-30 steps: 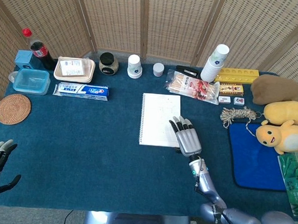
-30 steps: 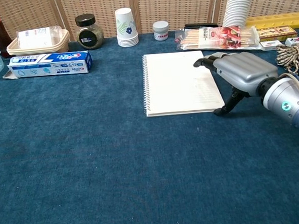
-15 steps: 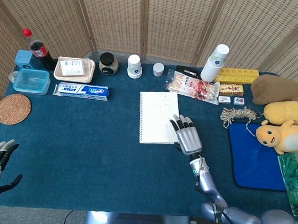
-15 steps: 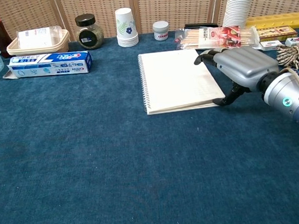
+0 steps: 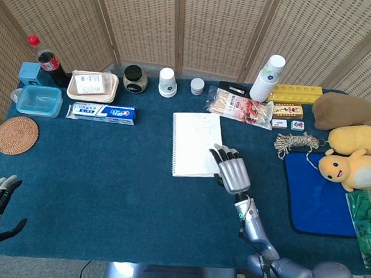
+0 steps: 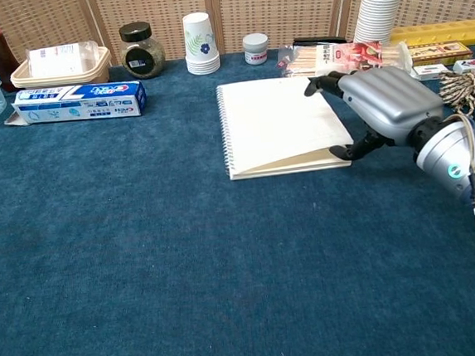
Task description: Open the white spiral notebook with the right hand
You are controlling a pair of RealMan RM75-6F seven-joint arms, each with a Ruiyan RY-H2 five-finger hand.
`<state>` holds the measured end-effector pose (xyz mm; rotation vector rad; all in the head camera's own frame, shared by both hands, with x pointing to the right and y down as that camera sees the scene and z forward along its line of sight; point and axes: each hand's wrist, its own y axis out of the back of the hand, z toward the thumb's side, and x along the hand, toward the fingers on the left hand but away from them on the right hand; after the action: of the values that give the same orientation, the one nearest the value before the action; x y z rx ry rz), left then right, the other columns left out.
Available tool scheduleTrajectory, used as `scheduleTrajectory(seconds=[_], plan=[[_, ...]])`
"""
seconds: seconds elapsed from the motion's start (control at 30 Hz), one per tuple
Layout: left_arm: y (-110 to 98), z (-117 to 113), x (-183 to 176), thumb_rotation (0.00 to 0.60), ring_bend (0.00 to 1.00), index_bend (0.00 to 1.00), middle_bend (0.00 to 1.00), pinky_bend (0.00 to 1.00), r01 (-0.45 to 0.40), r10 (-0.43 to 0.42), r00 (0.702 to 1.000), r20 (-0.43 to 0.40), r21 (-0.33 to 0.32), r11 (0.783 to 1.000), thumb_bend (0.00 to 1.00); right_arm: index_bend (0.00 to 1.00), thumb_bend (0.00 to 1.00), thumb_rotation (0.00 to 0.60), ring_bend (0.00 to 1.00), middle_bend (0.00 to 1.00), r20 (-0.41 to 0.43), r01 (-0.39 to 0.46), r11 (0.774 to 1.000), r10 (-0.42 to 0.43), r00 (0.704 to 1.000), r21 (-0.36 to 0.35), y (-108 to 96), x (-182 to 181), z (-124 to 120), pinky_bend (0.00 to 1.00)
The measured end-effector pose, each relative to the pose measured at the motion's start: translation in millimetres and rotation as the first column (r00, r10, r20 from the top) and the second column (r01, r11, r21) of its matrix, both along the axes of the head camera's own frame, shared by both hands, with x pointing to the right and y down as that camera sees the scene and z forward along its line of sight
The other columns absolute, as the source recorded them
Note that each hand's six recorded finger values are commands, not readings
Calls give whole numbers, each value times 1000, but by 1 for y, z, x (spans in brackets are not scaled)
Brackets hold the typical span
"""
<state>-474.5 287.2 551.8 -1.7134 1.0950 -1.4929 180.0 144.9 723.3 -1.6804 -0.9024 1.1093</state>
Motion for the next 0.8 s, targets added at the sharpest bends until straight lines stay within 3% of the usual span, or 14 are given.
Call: scheduleTrajectory(seconds=[0.8], plan=[[9,1,-11,600,28,154,67,0,33,-33,999,-11,-2,999,252,198,198,600,221,223,58,-28,998,25,998,63,-31,-45,-11,301]])
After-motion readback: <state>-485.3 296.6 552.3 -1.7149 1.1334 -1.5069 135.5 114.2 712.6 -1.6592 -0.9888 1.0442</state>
